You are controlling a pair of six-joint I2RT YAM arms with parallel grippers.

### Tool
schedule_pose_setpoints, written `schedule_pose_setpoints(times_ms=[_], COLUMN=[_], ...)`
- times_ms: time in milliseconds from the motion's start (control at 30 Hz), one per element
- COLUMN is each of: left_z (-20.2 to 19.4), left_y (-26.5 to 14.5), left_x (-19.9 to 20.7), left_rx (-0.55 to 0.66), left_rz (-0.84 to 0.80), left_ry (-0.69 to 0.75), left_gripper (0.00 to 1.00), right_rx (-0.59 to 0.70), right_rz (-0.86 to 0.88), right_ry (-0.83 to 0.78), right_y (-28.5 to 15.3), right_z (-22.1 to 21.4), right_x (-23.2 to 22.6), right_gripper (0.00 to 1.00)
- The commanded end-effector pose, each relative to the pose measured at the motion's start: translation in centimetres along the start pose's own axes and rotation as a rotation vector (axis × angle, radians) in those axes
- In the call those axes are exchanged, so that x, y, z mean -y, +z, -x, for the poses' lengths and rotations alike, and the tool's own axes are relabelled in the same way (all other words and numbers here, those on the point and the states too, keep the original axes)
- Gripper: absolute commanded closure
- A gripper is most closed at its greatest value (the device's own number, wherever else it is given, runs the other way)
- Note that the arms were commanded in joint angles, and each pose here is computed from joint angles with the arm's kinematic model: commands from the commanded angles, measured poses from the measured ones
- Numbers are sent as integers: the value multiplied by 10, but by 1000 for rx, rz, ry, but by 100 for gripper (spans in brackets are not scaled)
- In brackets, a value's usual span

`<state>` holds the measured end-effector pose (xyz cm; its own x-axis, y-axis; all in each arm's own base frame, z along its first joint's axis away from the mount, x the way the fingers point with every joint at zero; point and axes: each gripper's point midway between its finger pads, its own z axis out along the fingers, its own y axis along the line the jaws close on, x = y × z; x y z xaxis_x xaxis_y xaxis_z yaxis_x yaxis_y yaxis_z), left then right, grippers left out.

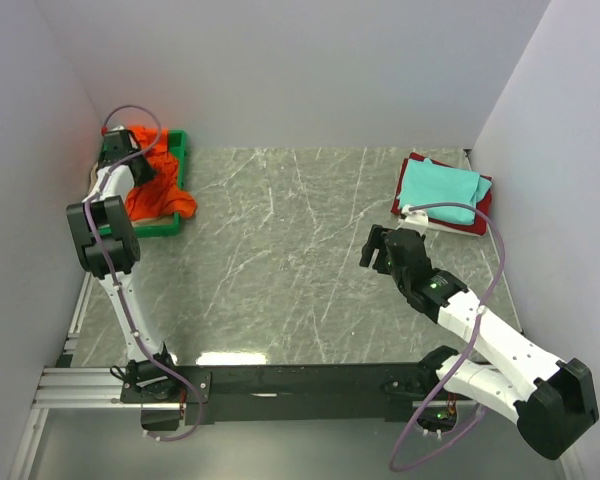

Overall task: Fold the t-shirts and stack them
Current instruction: Grab the tshirt from the pile, then move the tshirt to the center of the board

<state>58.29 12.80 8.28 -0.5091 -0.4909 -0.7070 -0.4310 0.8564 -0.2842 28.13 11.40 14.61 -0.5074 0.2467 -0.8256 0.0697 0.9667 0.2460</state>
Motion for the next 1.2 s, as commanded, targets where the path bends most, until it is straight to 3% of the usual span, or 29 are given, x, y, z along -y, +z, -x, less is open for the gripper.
schedule_pose_setpoints(times_ms=[0,167,300,433,600,800,967,1067,1167], left_z=[74,135,179,201,205,170,139,123,105], left_y=[-66,-137,-220,-294,-404,-495,-551,-568,-557], left_x=[29,48,72,95,144,216,261,274,276], left_rx=[167,340,510,635,776,757,717,657,576], left_rz=[-45,-75,-168,-278,-536,-916,-1205,-1334,-1425], left_ry=[17,34,44,85,225,399,392,357,298], left_gripper=[99,100,100,100,100,100,100,100,100], right_rx=[61,58,57,52,67,79,94,98,97], right_rz=[37,50,72,81,78,72,64,57,52], right_ry=[25,27,41,43,46,48,53,58,72], right_y=[-1,-1,-1,-2,-5,-9,-16,-19,-23], right_z=[24,27,27,26,28,31,36,35,32], right_x=[-13,-17,-21,-23,-21,-18,-14,-11,-6], right_gripper=[20,20,20,21,21,21,21,21,21])
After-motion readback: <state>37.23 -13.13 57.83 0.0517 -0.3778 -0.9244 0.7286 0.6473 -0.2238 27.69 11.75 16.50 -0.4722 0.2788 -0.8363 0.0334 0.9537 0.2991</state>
